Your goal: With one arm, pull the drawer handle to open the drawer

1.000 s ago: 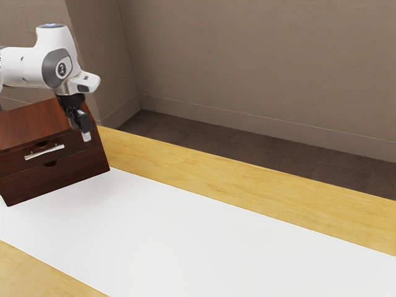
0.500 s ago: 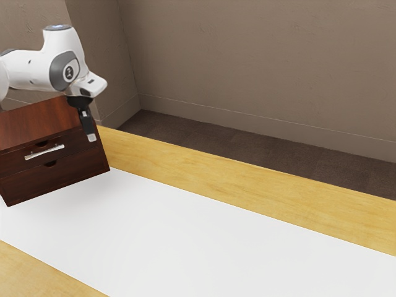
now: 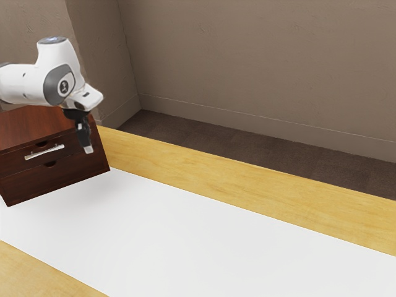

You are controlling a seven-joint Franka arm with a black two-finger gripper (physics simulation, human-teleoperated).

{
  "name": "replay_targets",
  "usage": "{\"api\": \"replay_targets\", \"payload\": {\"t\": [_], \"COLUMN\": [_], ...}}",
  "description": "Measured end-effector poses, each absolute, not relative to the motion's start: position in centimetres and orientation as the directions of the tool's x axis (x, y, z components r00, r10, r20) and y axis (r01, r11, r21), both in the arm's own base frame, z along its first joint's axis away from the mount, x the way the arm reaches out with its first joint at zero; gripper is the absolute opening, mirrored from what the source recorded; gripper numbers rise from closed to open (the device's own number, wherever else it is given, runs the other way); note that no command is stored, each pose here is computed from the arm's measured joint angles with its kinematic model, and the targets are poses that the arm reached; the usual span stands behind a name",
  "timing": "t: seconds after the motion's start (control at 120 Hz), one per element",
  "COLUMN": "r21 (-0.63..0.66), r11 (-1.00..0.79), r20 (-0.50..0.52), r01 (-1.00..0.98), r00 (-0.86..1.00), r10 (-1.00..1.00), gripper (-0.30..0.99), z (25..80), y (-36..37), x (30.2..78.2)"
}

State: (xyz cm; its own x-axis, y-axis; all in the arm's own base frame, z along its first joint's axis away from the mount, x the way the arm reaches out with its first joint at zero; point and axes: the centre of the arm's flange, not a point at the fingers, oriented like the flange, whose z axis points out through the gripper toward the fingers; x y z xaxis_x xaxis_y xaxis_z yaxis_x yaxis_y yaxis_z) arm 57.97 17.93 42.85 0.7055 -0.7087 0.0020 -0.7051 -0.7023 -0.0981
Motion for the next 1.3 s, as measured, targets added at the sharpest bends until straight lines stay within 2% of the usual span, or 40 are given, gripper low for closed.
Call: {"api": "replay_targets", "payload": {"t": [0.225,1.3], "r21": [-0.111,-0.139], "r11": [-0.725,-0.772], "r20": [0.012,0.041], "r01": [-0.679,-0.620], "r00": [0.729,0.776], "r10": [-0.685,-0.630], "gripper": [0.69,0.69], "z": [42.5,40.9], "y": [18.7,19.9], "x": [55.8,52.6]}}
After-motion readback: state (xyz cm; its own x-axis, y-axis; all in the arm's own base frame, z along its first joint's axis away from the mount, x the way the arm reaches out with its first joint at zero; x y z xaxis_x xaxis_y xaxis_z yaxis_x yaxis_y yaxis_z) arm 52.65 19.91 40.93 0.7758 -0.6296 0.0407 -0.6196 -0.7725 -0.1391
